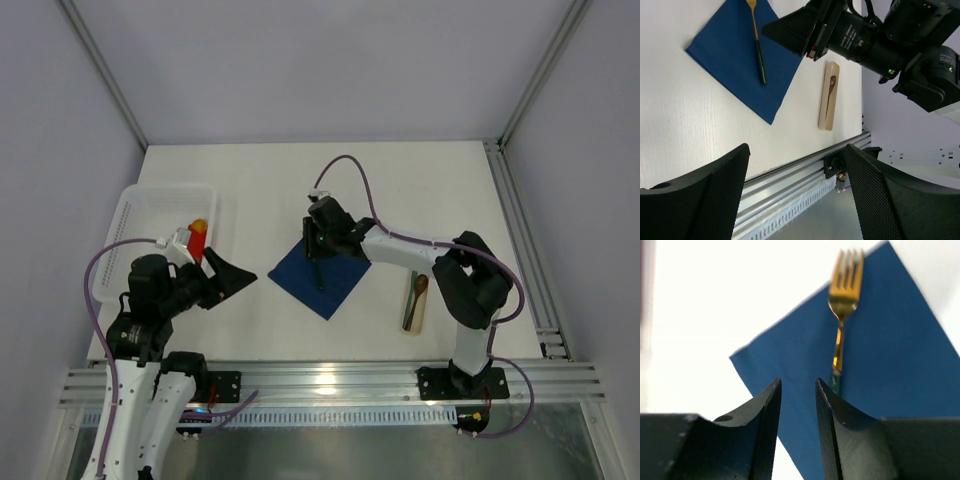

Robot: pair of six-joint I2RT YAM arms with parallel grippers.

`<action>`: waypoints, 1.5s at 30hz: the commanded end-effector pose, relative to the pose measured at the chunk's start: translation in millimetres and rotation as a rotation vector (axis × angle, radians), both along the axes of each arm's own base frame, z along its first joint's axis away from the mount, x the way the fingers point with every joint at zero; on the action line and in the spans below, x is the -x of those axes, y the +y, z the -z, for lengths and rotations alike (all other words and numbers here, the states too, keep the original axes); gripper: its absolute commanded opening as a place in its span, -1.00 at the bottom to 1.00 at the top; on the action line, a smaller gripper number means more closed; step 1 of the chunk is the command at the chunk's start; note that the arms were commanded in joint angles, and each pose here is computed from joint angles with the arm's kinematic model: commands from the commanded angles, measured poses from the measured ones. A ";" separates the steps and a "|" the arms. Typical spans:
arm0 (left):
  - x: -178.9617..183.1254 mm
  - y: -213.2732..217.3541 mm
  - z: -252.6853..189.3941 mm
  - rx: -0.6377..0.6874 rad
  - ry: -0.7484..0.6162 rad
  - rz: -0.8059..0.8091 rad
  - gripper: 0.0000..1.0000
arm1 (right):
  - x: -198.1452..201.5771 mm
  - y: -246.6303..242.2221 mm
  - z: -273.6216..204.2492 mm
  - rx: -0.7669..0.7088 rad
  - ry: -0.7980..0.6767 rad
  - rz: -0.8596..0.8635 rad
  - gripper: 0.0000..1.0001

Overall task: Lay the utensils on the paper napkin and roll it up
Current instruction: Adjust the utensils on the napkin.

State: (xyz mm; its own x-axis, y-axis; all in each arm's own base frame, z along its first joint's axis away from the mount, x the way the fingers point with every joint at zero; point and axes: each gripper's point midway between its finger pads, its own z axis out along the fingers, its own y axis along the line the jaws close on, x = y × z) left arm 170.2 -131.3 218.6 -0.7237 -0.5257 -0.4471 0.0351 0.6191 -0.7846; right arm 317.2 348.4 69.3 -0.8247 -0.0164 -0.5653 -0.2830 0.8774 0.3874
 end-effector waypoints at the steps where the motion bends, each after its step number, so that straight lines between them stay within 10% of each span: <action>1: 3.0 -4.4 -8.4 0.016 -0.037 0.032 0.57 | -19.7 -5.4 -11.4 0.123 -0.083 0.007 -0.25; 13: 3.3 -4.0 -8.6 0.011 -0.038 0.034 0.57 | -37.3 -16.0 5.4 0.280 -0.086 0.017 -0.28; 45: 3.5 -3.9 -8.1 0.006 -0.031 0.036 0.57 | -56.0 13.1 16.7 0.121 -0.070 -0.086 -0.44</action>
State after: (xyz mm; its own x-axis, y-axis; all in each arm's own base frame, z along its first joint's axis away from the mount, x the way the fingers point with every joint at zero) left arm 169.0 -131.6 219.4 -0.7232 -0.5241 -0.4497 0.0404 0.6179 -0.7852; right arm 368.5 350.4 33.1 -0.7990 -0.1785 -0.5743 -0.3354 0.9249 0.1792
